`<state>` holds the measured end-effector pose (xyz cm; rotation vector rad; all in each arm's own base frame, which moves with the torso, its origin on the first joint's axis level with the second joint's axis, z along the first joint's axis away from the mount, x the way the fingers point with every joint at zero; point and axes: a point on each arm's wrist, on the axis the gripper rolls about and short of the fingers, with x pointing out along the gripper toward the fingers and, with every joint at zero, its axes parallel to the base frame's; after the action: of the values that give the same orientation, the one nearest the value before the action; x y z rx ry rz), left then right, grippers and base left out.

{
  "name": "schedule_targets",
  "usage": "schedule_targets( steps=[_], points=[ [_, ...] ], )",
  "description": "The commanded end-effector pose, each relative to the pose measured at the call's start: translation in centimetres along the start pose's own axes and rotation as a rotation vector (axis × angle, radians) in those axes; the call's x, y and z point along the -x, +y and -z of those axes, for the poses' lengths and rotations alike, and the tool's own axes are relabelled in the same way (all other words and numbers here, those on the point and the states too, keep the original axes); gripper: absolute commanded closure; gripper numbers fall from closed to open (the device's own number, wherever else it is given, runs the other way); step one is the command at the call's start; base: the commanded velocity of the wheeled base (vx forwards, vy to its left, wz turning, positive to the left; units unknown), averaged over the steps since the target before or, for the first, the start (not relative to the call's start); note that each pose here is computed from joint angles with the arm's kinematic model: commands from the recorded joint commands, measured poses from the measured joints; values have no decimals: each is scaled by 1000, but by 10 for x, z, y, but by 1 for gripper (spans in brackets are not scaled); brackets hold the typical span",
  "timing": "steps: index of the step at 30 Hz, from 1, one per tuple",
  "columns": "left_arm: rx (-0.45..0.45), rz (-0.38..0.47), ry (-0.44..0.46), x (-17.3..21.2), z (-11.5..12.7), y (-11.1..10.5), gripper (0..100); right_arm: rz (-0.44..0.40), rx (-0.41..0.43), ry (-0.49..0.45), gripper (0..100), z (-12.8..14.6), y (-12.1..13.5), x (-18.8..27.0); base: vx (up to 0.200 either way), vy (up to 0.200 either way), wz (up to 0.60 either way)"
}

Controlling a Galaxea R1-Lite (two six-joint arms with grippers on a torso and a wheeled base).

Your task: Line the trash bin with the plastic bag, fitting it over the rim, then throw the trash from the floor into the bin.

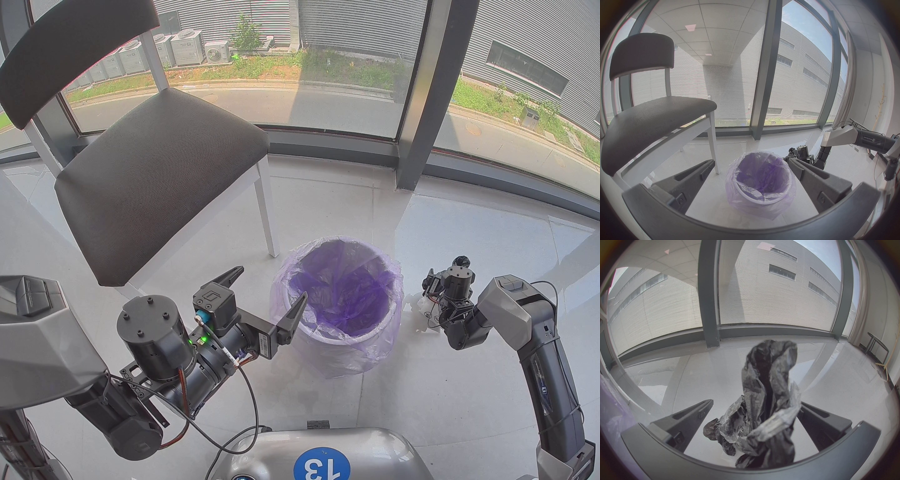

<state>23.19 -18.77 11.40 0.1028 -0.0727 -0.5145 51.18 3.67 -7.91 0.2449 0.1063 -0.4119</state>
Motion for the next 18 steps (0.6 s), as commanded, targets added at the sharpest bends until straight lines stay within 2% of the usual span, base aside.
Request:
schedule_targets(
  steps=[1, 2, 6, 9, 18],
  points=[
    [6, -3, -29, 1, -5, 0, 0, 10, -28, 12, 0, 10, -5, -4, 0, 0, 0],
    [6, -3, -29, 1, -5, 0, 0, 10, -28, 12, 0, 10, -5, -4, 0, 0, 0],
    [3, -10, -23, 3, -5, 1, 0, 56, -118, 44, 0, 10, -12, -19, 0, 0, 0],
    [-5, -7, -25, 4, -6, -1, 0, 134, -103, 115, 0, 22, -23, -22, 0, 0, 0],
    [-10, -1, -23, 4, -5, -3, 0, 118, -139, 107, 0, 24, -13, -18, 0, 0, 0]
  ],
)
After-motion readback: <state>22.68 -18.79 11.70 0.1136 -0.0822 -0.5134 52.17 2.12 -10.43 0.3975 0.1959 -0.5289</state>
